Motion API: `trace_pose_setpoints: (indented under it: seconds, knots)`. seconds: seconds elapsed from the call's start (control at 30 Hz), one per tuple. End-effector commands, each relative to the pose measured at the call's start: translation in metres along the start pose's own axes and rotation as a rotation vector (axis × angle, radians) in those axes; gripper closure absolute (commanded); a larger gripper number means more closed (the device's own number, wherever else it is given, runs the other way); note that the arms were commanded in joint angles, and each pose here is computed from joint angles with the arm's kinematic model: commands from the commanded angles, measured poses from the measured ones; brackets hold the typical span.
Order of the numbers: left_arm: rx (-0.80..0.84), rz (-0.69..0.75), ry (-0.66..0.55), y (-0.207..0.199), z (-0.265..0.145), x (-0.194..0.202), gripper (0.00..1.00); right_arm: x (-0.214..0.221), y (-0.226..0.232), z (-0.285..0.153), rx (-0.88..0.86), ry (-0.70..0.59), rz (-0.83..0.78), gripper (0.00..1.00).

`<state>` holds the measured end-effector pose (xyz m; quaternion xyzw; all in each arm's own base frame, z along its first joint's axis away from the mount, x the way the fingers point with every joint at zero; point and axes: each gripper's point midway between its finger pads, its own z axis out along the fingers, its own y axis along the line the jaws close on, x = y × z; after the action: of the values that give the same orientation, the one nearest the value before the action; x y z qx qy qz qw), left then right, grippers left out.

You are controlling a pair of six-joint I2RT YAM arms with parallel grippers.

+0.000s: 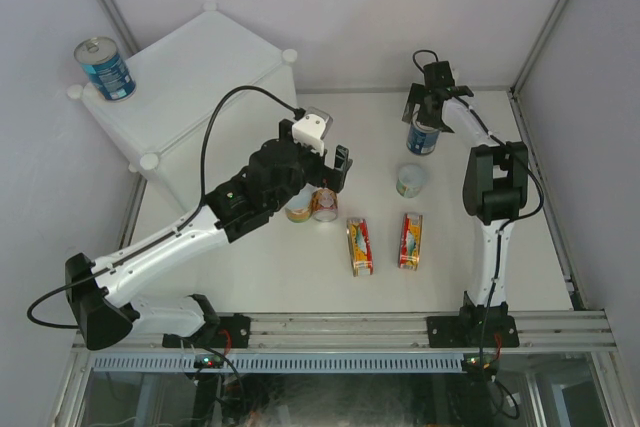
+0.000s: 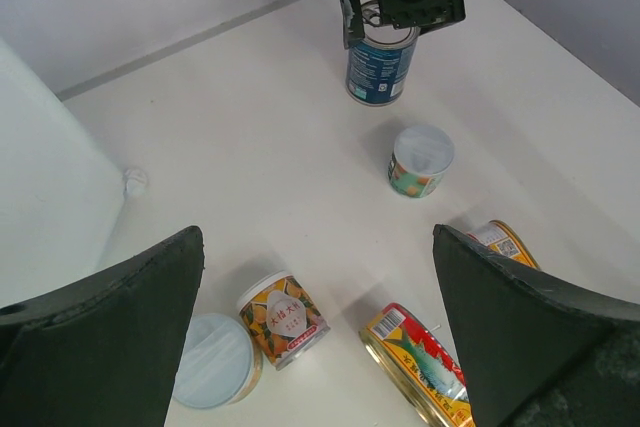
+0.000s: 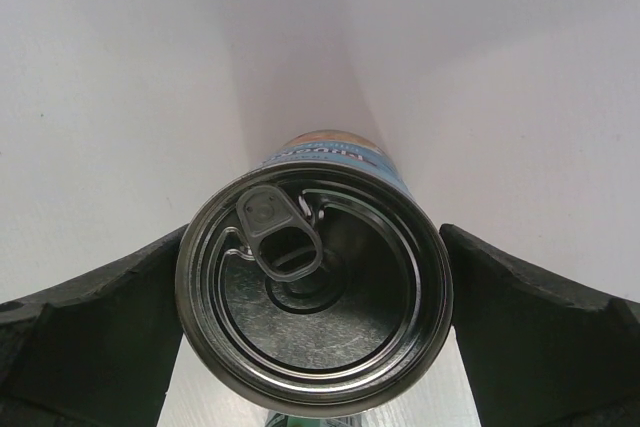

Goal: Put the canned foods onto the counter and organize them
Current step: Pick up the canned food from the center of the board.

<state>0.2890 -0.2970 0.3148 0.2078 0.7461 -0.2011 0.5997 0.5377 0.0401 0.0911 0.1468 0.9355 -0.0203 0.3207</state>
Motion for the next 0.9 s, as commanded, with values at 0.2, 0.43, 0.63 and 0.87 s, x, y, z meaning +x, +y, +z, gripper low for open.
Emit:
trace_pose_setpoints:
  seconds: [0.2, 0.43, 0.63, 0.87]
  knots:
    - [-0.027, -0.016, -0.052, 0.008, -0.006, -0.012, 0.0, -0.008, 0.003, -0.003, -0.026, -0.009, 0.009, 0.13]
    - [-0.035, -0.018, -0.047, 0.009, -0.006, -0.009, 0.0, 0.001, 0.007, -0.01, -0.049, 0.016, -0.025, 0.69]
    - [-0.064, -0.022, -0.055, 0.018, -0.01, -0.006, 0.0, -0.007, 0.026, -0.034, -0.091, -0.024, -0.066, 1.0]
    - [-0.095, -0.076, -0.065, 0.031, -0.013, 0.001, 0.0, -0.009, 0.046, -0.071, -0.125, -0.093, -0.119, 1.0]
